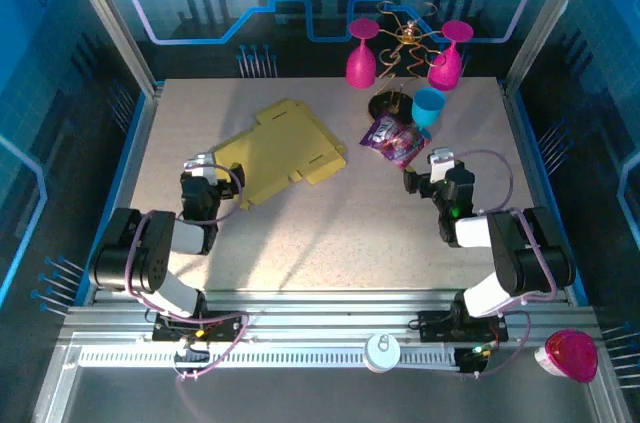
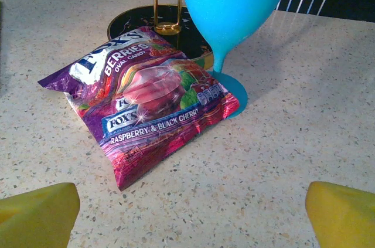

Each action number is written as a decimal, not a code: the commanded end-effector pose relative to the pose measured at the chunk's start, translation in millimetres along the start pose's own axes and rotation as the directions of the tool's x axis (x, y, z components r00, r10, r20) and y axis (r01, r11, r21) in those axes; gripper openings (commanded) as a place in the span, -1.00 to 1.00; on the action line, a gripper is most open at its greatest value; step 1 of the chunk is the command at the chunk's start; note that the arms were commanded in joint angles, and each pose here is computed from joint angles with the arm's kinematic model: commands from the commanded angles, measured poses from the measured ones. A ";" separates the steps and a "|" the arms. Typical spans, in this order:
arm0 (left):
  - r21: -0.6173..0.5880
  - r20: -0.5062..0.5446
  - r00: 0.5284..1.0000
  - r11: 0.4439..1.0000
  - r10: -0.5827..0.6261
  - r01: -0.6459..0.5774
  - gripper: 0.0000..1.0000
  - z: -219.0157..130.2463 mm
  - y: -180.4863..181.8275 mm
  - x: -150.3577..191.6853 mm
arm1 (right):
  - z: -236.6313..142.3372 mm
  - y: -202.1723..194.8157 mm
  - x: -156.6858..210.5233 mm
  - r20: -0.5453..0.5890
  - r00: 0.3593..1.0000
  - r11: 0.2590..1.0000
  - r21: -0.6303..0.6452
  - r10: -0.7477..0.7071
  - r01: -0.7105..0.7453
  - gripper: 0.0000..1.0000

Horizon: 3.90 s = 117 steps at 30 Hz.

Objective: Fold the paper box

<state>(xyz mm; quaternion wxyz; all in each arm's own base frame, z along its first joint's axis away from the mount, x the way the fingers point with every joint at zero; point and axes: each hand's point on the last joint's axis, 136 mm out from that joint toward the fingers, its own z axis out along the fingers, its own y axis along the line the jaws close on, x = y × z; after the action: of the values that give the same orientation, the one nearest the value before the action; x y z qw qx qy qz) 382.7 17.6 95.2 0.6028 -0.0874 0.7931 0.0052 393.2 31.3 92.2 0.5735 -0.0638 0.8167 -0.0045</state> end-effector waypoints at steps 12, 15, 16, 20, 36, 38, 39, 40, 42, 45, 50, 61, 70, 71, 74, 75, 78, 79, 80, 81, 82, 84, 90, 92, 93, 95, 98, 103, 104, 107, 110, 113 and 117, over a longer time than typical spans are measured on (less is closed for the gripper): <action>-0.023 0.019 1.000 1.000 -0.011 0.012 0.99 2.6 4.4 -7.3 | 2.7 0.7 -8.3 0.024 1.000 1.000 -0.008 -0.010 0.010 0.99; -0.024 0.004 1.000 1.000 -0.006 0.007 0.99 4.6 3.7 -6.0 | 2.7 0.8 -8.0 0.023 1.000 1.000 -0.008 -0.010 0.010 0.99; -0.025 0.005 1.000 1.000 -0.007 0.008 0.99 4.7 3.9 -6.4 | 2.7 0.4 -7.6 0.021 1.000 1.000 -0.008 -0.008 0.008 1.00; -0.025 0.019 1.000 1.000 -0.009 0.010 0.99 2.2 4.4 -8.1 | 2.3 -2.6 -8.1 0.024 1.000 1.000 0.008 -0.003 0.003 0.99; -0.278 -0.216 0.802 0.823 -0.556 0.496 0.99 -73.9 -10.8 -88.2 | -96.4 -41.1 -155.7 0.120 0.775 0.752 0.190 0.620 -0.631 0.99; -0.199 -0.365 0.592 0.681 -0.718 0.704 0.93 -56.1 -26.8 -70.6 | -82.5 -18.5 -161.9 0.006 0.734 0.733 0.010 0.680 -0.680 0.99; -0.253 -0.419 0.491 0.618 -0.764 0.744 0.81 -51.7 -27.7 -55.2 | -79.7 -9.4 -170.9 -0.045 0.740 0.740 -0.016 0.671 -0.672 1.00; -0.306 -0.468 0.426 0.594 -0.774 0.744 0.67 -49.7 -30.5 -41.8 | -78.1 0.7 -165.0 -0.104 0.769 0.774 0.028 0.631 -0.632 0.91; -0.411 -0.568 0.331 0.608 -0.754 0.679 0.36 -51.3 -37.6 -17.6 | -74.3 38.2 -159.4 -0.203 0.868 0.890 0.045 0.452 -0.453 0.63; -0.453 -0.671 0.227 0.633 -0.706 0.628 -0.04 -50.9 -53.1 3.4 | -70.6 99.4 -135.7 -0.337 0.874 0.916 -0.071 0.350 -0.394 0.12; -0.395 -0.772 0.246 0.745 -0.586 0.537 -0.20 -42.4 -92.2 13.1 | -66.9 170.2 -105.7 -0.436 0.825 0.844 -0.223 0.361 -0.487 0.03; -0.318 -0.855 0.280 0.867 -0.437 0.382 -0.20 30.4 -175.2 39.9 | -35.9 191.5 -76.8 -0.591 0.666 0.717 -0.199 0.456 -0.668 0.02; -0.182 -0.958 0.202 0.976 -0.203 0.117 -0.30 6.7 -182.9 106.2 | -37.2 167.5 -70.6 -0.604 0.634 0.706 -0.161 0.482 -0.690 0.04; -0.155 -0.968 0.187 0.984 -0.170 0.093 -0.32 -3.7 -180.9 113.2 | -37.9 164.1 -69.4 -0.603 0.632 0.705 -0.155 0.486 -0.692 0.05; -0.093 -0.984 0.148 0.992 -0.104 0.080 -0.41 -32.3 -174.4 129.7 | -39.8 154.9 -64.6 -0.605 0.621 0.703 -0.139 0.498 -0.698 0.06; -0.071 -0.987 0.137 0.994 -0.081 0.078 -0.47 -40.6 -172.5 133.8 | -40.4 152.9 -62.3 -0.609 0.617 0.702 -0.133 0.499 -0.699 0.06; 0.014 -0.988 0.152 0.999 0.007 0.045 -0.52 -61.9 -164.4 132.1 | -42.9 150.1 -55.6 -0.622 0.606 0.703 -0.122 0.496 -0.701 0.07; 0.053 -0.985 0.164 0.998 0.045 0.041 -0.53 -67.2 -164.4 128.5 | -43.9 150.4 -53.3 -0.629 0.602 0.703 -0.119 0.493 -0.701 0.07; 0.096 -0.980 0.179 0.994 0.086 0.046 -0.53 -72.1 -166.9 124.1 | -44.9 151.3 -50.1 -0.638 0.595 0.702 -0.117 0.490 -0.703 0.08; 0.126 -0.974 0.198 0.991 0.115 0.043 -0.52 -75.2 -168.5 119.3 | -45.5 152.9 -47.3 -0.647 0.587 0.699 -0.114 0.487 -0.706 0.09; 0.155 -0.964 0.225 0.987 0.142 0.044 -0.49 -77.8 -171.9 110.9 | -46.1 154.0 -42.8 -0.657 0.577 0.698 -0.107 0.485 -0.708 0.09; 0.186 -0.947 0.277 0.980 0.161 0.065 -0.40 -79.6 -181.0 91.2 | -46.9 157.4 -35.1 -0.676 0.562 0.698 -0.098 0.476 -0.710 0.11; 0.136 -0.912 0.408 0.961 0.028 0.239 -0.22 -73.1 -205.1 27.8 | -49.1 176.3 -15.0 -0.731 0.516 0.702 -0.071 0.447 -0.709 0.15; 0.060 -0.927 0.371 0.953 -0.057 0.298 -0.24 -66.1 -198.7 28.7 | -48.9 188.5 -8.0 -0.752 0.495 0.693 -0.071 0.436 -0.718 0.17; 0.031 -0.931 0.353 0.949 -0.086 0.312 -0.26 -62.3 -193.5 31.7 | -47.8 194.1 -5.7 -0.760 0.486 0.685 -0.074 0.432 -0.725 0.17; -0.037 -0.940 0.308 0.945 -0.143 0.325 -0.30 -54.0 -178.5 44.6 | -42.3 204.8 1.5 -0.776 0.469 0.669 -0.082 0.422 -0.739 0.17; -0.097 -0.950 0.251 0.940 -0.186 0.328 -0.33 -46.3 -164.1 65.3 | -32.8 215.3 15.8 -0.810 0.434 0.666 -0.074 0.395 -0.742 0.16; -0.123 -0.961 0.200 0.941 -0.192 0.314 -0.34 -44.2 -162.5 97.3 | -26.6 227.6 37.7 -0.854 0.396 0.684 -0.065 0.339 -0.726 0.11; -0.123 -0.962 0.196 0.944 -0.189 0.305 -0.34 -45.1 -163.0 102.9 | -25.9 228.8 41.4 -0.859 0.390 0.689 -0.062 0.331 -0.722 0.10; -0.121 -0.968 0.183 0.957 -0.173 0.265 -0.34 -49.7 -163.0 118.3 | -25.2 234.0 48.8 -0.873 0.377 0.692 -0.065 0.310 -0.719 0.08; -0.120 -0.973 0.169 0.967 -0.160 0.226 -0.34 -54.6 -162.3 130.1 | -26.3 241.0 54.5 -0.890 0.356 0.691 -0.067 0.285 -0.719 0.05; -0.115 -0.974 0.165 0.970 -0.152 0.213 -0.34 -56.8 -163.8 134.0 | -32.7 247.4 57.4 -0.903 0.335 0.689 -0.064 0.268 -0.722 0.02; -0.118 -0.974 0.165 0.970 -0.155 0.212 -0.34 -56.0 -165.1 135.9 | -44.4 250.2 55.9 -0.909 0.322 0.687 -0.057 0.265 -0.725 -0.01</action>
<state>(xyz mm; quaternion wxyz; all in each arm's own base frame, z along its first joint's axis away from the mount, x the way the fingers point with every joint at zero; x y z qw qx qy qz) 330.2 -170.5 16.7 -0.0124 -0.1389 0.9771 -0.1610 323.5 262.5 29.0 0.0588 0.0839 0.9372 0.3335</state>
